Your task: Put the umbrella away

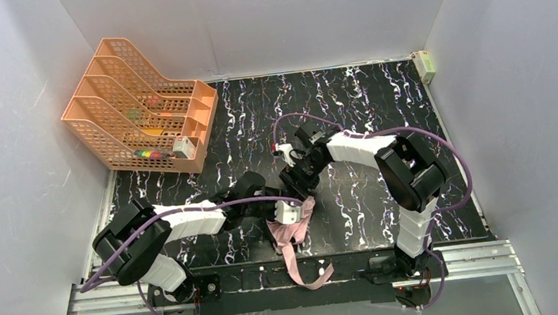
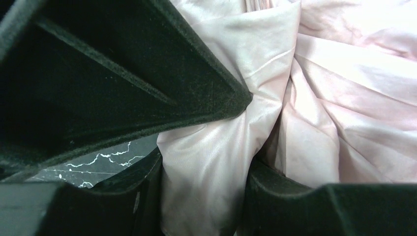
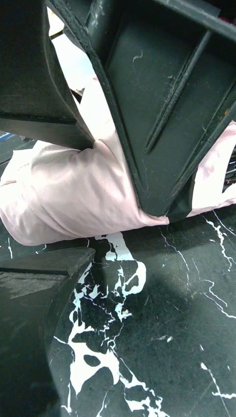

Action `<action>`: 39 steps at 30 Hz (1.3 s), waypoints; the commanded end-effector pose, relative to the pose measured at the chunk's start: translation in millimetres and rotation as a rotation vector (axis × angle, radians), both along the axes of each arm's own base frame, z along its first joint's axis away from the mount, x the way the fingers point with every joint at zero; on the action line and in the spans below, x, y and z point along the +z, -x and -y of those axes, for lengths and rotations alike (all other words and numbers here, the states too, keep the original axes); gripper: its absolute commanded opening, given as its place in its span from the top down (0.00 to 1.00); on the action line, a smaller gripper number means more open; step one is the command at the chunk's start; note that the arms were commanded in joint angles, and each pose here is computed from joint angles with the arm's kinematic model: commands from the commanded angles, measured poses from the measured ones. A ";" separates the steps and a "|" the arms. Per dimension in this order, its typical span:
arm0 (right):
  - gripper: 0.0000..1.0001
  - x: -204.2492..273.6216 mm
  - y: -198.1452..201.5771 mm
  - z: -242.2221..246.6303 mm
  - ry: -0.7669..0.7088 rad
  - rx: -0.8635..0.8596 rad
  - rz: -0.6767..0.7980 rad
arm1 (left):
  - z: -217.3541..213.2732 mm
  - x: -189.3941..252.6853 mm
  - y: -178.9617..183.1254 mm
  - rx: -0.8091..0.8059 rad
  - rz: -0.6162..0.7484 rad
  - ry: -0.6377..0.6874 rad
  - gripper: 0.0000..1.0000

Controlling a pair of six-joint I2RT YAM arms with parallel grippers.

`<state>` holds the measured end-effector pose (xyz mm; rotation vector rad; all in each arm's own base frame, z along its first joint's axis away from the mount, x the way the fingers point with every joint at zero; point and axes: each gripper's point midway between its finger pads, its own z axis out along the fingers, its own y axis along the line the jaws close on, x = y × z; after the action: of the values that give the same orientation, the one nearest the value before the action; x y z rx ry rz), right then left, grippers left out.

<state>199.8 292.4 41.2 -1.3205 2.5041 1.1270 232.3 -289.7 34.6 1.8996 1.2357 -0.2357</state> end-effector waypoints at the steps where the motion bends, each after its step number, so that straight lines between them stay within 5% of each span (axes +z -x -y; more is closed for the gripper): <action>1: 0.22 -21.3 17.4 20.5 0.153 -0.003 -0.051 | -10.6 14.1 -22.7 0.081 0.134 0.015 1.00; 10: 0.41 -35.5 20.4 27.4 0.202 -0.004 -0.030 | -12.4 27.8 -28.5 0.108 0.230 0.076 0.99; 15: 0.54 -40.6 13.7 33.2 0.253 -0.012 0.027 | -12.3 32.7 -25.8 0.107 0.243 0.114 0.86; 23: 0.88 -54.4 0.4 46.7 0.361 -0.051 0.132 | -5.7 59.7 -23.1 0.148 0.202 0.227 0.65; 32: 0.96 -53.8 -24.6 52.0 0.384 -0.080 0.317 | -3.2 91.9 -7.8 0.184 0.091 0.354 0.40; 39: 0.99 -49.2 -37.1 52.7 0.395 -0.068 0.454 | -16.8 101.9 14.6 0.213 -0.023 0.372 0.37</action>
<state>219.1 291.9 29.3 -1.3091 2.4154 0.7021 228.0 -273.7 115.7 1.5058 1.2554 -0.2519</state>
